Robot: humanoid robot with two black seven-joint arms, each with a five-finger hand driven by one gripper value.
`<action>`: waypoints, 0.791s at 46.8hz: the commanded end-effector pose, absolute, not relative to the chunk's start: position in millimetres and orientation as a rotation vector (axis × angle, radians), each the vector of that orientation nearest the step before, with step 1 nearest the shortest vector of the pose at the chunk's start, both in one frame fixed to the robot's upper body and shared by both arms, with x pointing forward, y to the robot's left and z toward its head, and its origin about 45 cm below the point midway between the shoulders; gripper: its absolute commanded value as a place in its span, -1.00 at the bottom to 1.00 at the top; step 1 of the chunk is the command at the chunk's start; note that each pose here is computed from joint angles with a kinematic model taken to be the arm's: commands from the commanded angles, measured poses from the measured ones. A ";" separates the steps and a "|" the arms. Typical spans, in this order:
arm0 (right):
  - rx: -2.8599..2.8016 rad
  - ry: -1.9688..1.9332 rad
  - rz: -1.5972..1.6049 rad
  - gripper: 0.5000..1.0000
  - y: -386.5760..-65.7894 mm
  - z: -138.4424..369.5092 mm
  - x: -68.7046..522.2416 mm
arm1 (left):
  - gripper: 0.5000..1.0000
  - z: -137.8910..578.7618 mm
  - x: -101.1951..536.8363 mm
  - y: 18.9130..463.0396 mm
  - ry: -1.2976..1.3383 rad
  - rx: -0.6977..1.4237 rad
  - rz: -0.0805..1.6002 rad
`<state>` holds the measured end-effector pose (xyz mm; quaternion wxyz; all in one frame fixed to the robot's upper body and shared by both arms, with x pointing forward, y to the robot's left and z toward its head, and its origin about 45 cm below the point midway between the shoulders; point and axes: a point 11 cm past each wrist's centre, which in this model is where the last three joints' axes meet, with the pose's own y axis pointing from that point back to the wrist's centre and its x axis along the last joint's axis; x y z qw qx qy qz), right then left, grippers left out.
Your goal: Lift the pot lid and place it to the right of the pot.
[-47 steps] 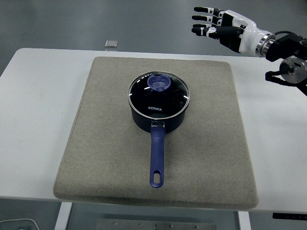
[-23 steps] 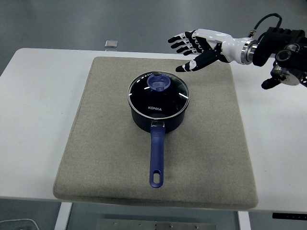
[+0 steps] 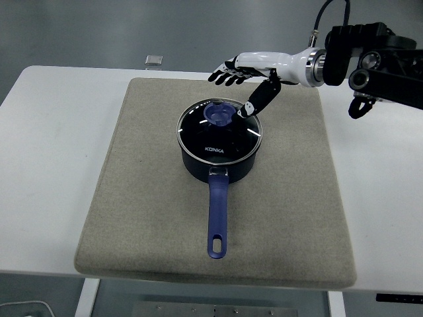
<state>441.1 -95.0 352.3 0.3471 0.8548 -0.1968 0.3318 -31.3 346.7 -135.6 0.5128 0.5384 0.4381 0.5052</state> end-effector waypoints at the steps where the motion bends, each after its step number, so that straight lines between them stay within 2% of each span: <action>1: 2.186 -0.467 0.907 0.59 -87.1 350.0 438.7 | 1.00 -135.6 -31.2 346.7 1.054 1.295 1.215; 13: 2.121 -0.384 0.967 0.58 -68.4 334.5 433.0 | 1.00 -135.6 -31.2 346.7 1.054 1.295 1.215; 27: 2.091 -0.390 0.992 0.56 -70.0 331.9 435.6 | 1.00 -135.6 -31.2 346.7 1.054 1.295 1.215; 35: 2.092 -0.391 0.990 0.46 -70.0 331.5 435.6 | 1.00 -135.6 -31.2 346.7 1.054 1.295 1.215; 37: 2.093 -0.390 0.991 0.36 -69.9 331.6 435.5 | 1.00 -135.6 -31.2 346.7 1.054 1.294 1.216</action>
